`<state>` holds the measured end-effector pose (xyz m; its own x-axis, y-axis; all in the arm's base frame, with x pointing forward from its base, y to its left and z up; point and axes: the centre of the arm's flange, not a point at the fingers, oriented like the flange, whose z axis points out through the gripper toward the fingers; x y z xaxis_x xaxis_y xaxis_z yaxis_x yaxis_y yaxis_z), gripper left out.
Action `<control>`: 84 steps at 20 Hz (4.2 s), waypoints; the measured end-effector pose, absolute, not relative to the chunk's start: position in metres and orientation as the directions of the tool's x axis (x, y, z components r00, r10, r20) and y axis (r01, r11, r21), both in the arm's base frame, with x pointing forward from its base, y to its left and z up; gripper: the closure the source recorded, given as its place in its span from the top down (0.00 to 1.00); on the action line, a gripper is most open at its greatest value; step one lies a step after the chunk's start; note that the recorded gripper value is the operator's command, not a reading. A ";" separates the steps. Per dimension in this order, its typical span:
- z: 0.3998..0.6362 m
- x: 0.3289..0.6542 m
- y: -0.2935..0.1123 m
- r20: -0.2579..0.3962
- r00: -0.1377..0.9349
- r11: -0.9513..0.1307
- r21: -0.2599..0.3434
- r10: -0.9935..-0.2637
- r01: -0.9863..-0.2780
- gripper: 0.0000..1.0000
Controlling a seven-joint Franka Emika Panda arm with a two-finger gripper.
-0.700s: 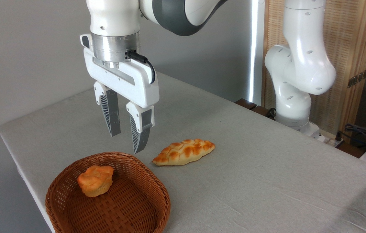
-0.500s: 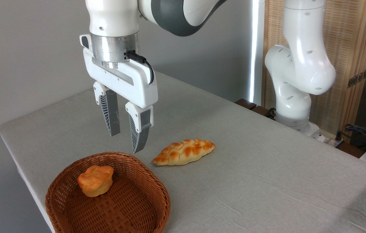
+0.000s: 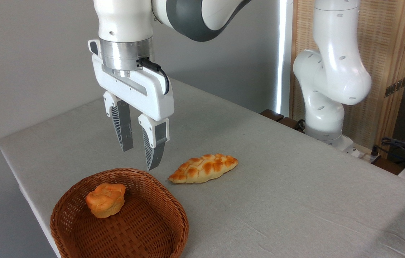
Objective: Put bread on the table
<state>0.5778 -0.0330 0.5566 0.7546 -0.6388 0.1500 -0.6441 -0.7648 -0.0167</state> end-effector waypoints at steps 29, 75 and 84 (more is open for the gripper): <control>0.442 0.612 -0.102 0.292 0.656 -0.709 -0.138 -0.696 -0.691 1.00; 0.548 0.530 0.000 0.225 0.722 -0.722 0.098 -0.654 -0.685 0.60; 0.455 0.500 0.012 0.037 0.644 -0.633 0.152 -0.764 -0.759 0.88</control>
<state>0.5002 0.0125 0.4546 0.6441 -0.7641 0.0374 -0.7594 -0.6327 0.1519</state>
